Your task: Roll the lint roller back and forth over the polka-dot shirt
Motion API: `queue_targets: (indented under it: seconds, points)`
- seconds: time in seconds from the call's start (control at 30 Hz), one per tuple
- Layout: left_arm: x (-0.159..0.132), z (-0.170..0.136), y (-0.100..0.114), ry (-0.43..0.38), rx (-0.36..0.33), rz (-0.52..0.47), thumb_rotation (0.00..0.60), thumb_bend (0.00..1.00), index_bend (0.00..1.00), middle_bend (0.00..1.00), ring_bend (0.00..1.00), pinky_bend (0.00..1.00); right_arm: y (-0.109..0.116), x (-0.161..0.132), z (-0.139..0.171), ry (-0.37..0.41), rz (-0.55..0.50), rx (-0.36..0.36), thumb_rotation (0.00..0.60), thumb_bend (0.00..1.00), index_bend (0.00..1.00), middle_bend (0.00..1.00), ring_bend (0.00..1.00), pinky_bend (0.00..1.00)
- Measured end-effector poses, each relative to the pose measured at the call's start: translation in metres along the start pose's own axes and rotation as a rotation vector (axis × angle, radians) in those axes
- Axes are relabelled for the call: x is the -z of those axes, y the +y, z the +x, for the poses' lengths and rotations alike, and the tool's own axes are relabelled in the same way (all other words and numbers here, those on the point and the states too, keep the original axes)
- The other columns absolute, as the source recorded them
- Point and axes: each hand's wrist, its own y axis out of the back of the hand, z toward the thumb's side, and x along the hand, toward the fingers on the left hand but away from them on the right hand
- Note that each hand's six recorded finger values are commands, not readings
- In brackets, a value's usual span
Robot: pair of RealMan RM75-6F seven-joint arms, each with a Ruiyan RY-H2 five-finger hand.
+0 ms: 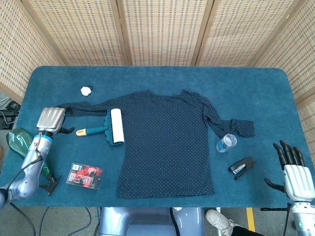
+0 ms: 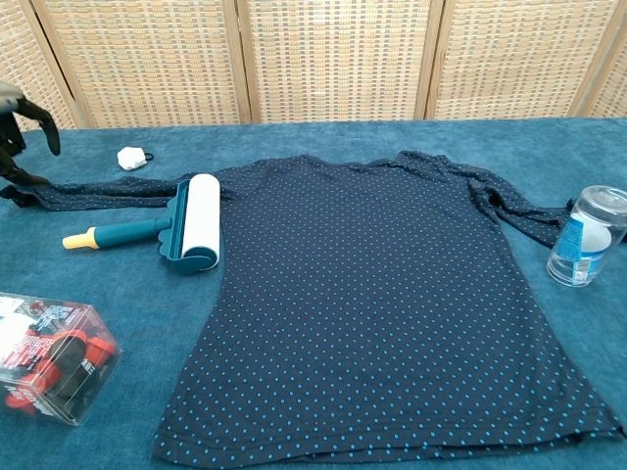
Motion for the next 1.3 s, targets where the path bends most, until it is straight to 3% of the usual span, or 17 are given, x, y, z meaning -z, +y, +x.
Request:
queue_targets:
  seconds: [0.57,1.3]
  points:
    - [-0.031,0.024,-0.044,-0.009,0.097,0.054,0.600,0.25,0.41,0.90,0.74,0.63,0.001,0.005,-0.002,-0.017,-0.002,0.001,0.600,0.07,0.00,0.00,0.00,0.00]
    - [-0.051,0.045,-0.074,-0.008,0.154,0.084,0.600,0.26,0.41,0.90,0.74,0.63,-0.001,0.012,-0.005,-0.040,0.008,-0.001,0.600,0.07,0.00,0.00,0.00,0.00]
